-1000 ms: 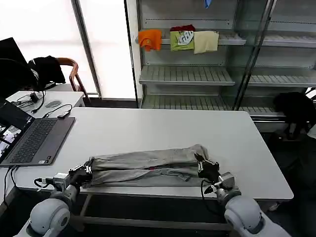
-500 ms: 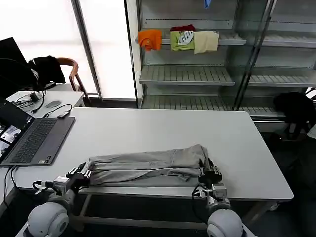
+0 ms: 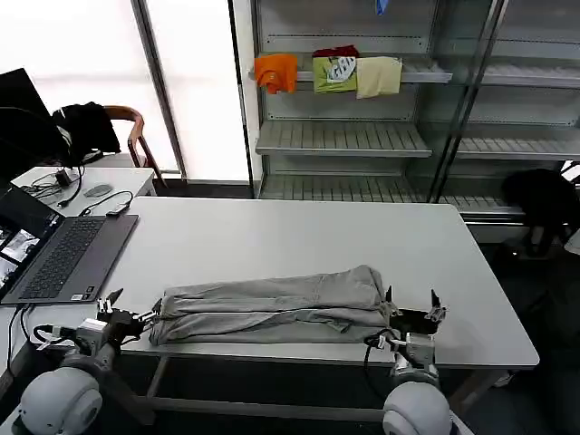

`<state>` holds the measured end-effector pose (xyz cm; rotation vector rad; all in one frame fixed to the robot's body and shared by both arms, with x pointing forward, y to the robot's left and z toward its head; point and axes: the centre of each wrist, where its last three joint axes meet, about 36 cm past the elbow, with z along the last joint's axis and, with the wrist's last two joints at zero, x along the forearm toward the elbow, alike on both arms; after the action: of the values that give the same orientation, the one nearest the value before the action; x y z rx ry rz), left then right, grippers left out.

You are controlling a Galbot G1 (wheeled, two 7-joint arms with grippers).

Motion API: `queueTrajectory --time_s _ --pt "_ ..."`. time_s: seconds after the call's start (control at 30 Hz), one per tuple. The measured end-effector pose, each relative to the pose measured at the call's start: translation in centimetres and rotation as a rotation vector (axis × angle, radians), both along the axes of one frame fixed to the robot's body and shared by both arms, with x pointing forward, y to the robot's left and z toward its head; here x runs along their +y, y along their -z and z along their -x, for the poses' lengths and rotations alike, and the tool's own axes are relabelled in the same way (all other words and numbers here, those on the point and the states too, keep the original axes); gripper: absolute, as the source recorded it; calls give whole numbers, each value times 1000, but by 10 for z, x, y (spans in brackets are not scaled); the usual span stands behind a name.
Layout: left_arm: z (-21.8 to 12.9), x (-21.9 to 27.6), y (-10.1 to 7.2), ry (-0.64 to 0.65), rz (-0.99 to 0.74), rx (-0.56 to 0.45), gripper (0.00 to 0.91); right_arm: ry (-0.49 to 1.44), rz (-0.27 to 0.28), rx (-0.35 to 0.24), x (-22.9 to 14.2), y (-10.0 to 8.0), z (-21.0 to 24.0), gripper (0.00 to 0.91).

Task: Fold and organize the clothes.

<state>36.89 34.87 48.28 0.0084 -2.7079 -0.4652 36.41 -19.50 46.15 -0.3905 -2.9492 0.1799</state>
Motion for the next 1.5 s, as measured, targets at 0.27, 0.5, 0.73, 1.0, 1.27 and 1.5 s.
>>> queueTrajectory --time_s 0.27,0.5,0.73,1.0,1.27,1.5 --pt "12 -31 -13 26 171 -86 907 -124 -59 -81 -56 -19 -8 907" --pt "24 -45 8 -37 296 -127 907 -219 -109 -121 -98 -20 1 907" --pt "30 -50 34 -107 374 -139 907 -270 -133 -151 -119 -15 14 907" --pt "29 -50 59 -154 418 -133 907 -284 -133 -165 -137 -8 26 907" --pt "25 -53 83 -186 460 -100 907 -287 -128 -176 -145 -5 32 907" --pt "18 -54 93 -208 504 -76 272 -292 -126 -179 -149 -3 34 907"
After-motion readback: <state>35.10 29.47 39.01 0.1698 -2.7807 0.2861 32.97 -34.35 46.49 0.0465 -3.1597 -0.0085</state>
